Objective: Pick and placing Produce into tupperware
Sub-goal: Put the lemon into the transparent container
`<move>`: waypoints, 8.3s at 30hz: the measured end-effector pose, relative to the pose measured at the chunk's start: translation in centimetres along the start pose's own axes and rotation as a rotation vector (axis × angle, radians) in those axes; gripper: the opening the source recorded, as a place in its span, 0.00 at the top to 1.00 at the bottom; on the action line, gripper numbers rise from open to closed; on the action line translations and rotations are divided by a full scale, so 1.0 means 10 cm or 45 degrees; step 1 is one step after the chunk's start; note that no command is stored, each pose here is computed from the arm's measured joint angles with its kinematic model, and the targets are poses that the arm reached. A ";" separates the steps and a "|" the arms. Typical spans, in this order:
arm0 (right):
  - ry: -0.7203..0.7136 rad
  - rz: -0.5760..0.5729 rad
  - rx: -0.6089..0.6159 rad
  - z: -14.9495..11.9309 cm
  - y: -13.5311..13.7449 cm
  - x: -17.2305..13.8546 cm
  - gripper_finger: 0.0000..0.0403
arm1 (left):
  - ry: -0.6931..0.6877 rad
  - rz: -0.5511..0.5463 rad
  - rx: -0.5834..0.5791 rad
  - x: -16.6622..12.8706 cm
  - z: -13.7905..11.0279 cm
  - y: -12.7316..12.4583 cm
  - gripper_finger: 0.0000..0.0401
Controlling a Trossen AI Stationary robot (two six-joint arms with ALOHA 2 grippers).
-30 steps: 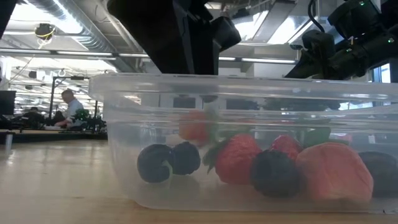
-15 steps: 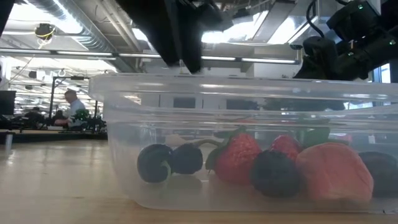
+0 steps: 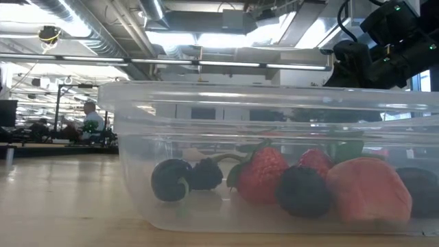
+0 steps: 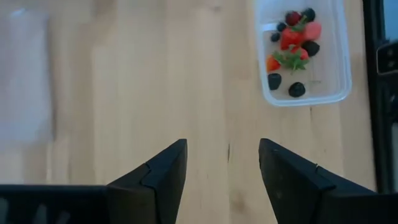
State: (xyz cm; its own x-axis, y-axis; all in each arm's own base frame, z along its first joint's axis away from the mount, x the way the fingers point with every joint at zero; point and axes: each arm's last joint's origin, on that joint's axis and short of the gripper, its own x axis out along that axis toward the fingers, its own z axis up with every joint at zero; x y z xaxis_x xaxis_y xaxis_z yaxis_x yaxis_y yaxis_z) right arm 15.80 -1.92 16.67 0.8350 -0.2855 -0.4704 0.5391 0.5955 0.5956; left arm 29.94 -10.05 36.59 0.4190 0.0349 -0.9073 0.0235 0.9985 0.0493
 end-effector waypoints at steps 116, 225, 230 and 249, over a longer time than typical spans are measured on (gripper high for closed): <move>-0.035 0.035 -0.165 0.03 0.03 0.00 0.28 | 1.081 0.429 -1.994 0.99 -2.26 -0.17 0.23; -0.047 0.042 -0.258 0.03 0.04 0.00 0.28 | 1.056 0.081 -1.885 1.44 -2.47 -0.10 0.50; -0.047 0.043 -0.258 0.03 0.04 0.00 0.28 | 0.920 -0.202 -1.800 1.37 -2.22 -0.17 0.49; -0.080 0.075 -0.241 0.06 0.07 0.00 0.28 | -0.944 -0.978 -1.186 0.78 -0.87 0.20 0.50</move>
State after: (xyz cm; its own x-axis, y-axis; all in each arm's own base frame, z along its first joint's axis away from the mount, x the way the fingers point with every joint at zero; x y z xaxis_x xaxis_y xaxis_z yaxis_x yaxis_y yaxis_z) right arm 16.17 -1.95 17.45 0.8730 -0.2886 -0.3932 0.4637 0.7413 0.4853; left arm 25.39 -7.37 25.94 0.9551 -0.2604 -0.1413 -0.0161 0.4306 -0.9024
